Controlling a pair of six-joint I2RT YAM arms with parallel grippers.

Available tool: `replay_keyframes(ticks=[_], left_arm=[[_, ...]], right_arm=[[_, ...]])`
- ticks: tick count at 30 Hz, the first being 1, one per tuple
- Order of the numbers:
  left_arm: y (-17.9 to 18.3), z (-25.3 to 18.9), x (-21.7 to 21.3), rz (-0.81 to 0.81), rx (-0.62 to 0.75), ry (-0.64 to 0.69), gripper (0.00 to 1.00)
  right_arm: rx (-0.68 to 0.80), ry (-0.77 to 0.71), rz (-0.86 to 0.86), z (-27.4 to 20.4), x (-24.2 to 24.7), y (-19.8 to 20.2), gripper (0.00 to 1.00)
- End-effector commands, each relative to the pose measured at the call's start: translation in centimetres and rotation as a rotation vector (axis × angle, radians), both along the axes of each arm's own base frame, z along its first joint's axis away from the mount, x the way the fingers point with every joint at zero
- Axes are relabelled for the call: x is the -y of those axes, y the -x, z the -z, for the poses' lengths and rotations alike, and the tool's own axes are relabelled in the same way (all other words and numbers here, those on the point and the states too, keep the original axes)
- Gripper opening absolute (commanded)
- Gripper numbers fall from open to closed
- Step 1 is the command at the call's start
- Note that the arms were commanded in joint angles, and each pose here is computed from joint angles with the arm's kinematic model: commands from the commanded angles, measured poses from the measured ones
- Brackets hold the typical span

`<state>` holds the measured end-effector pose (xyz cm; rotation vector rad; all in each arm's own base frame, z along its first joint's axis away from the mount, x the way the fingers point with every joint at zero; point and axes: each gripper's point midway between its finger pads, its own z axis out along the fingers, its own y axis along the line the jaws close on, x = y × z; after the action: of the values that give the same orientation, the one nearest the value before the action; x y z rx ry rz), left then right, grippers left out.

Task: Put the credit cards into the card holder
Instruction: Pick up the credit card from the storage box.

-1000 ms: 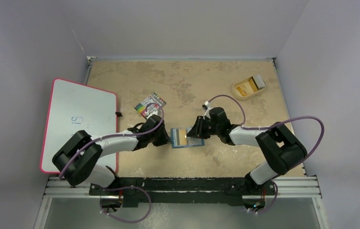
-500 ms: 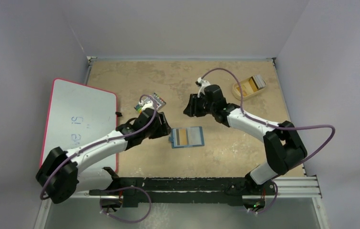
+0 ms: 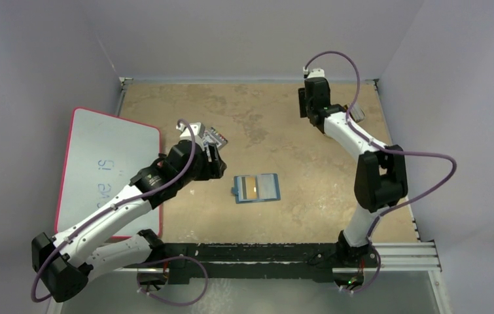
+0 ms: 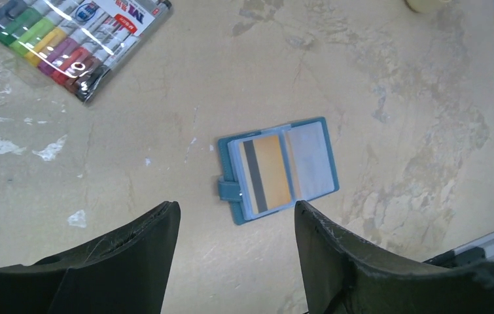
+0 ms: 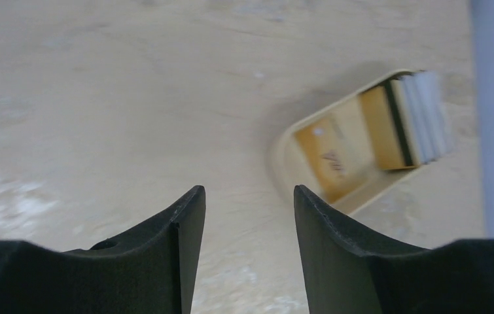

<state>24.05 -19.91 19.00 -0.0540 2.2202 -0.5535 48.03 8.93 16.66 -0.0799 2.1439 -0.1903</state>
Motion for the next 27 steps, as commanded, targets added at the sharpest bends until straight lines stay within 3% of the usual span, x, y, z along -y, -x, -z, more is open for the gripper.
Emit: replay_keyframes(ticks=[1,8,14,27], left_arm=[[0.4,-0.8,-1.4,0.023,0.033,-0.086,0.65],[0.7,-0.9,-2.3,0.020,0.041,-0.121,0.66],[0.7,-1.8,-2.8,0.005,0.070,-0.114,0.66],[0.9,-2.7,-3.3,-0.012,0.098,-0.103,0.67]], right_arm=[[-0.037,0.257,0.150,-0.8,6.1,-1.5,0.55],[-0.151,0.418,0.256,2.4,12.1,-2.3,0.58],[-0.190,0.466,0.349,2.7,17.3,-2.3,0.60],[-0.218,0.446,0.341,3.7,19.1,-4.1,0.62]])
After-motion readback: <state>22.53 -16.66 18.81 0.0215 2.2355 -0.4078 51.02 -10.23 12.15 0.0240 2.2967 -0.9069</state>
